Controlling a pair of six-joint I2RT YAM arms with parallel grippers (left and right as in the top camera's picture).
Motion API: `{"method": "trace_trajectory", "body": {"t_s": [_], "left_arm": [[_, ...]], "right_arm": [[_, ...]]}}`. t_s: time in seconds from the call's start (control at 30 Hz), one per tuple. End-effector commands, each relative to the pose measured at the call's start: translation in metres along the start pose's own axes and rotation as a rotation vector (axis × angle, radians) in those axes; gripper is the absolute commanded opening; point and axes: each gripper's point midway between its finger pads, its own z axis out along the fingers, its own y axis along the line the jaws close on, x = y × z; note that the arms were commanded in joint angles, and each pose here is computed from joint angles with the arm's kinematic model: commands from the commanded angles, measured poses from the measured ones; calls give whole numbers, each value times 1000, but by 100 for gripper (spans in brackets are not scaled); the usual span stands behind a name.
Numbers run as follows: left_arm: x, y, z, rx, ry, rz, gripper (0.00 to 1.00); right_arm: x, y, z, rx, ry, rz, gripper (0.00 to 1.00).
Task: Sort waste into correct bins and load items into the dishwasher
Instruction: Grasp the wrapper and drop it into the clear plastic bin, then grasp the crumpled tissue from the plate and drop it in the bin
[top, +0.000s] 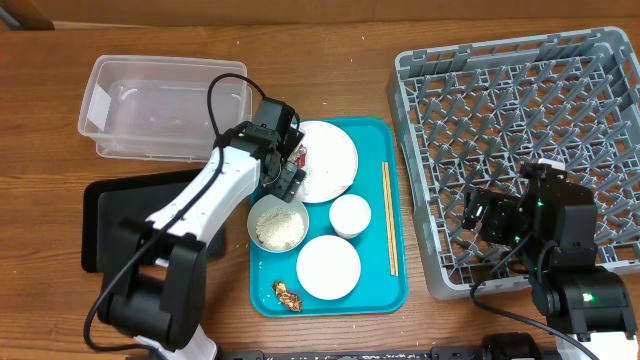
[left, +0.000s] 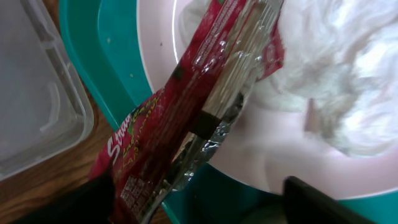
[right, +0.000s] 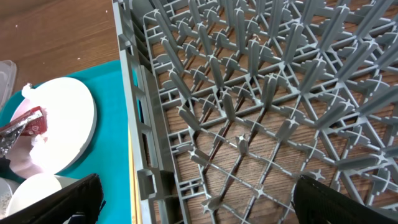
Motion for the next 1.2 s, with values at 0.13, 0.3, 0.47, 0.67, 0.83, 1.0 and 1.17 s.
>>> {"method": "trace_trajectory", "body": {"t_s": [0.13, 0.3, 0.47, 0.67, 0.83, 1.0, 1.17], "left_arm": [[-2, 14, 2, -78, 17, 13, 4], [-22, 22, -36, -87, -58, -117, 4], [-50, 48, -100, -121, -228, -232, 4], [-58, 112, -151, -197, -406, -406, 4], [-51, 163, -147, -244, -442, -530, 27], [-65, 147, -134, -60, -475, -519, 73], [-82, 84, -134, 174, -470, -418, 81]], "right_arm": [[-11, 6, -7, -19, -31, 4, 100], [-10, 5, -7, -17, -28, 5, 100], [-10, 5, -7, -17, -28, 5, 100], [-10, 5, -7, -18, -28, 5, 100], [-10, 5, -7, -18, -27, 4, 100], [-9, 5, -7, -17, -24, 5, 100], [-9, 5, -7, -17, -24, 4, 100]]}}
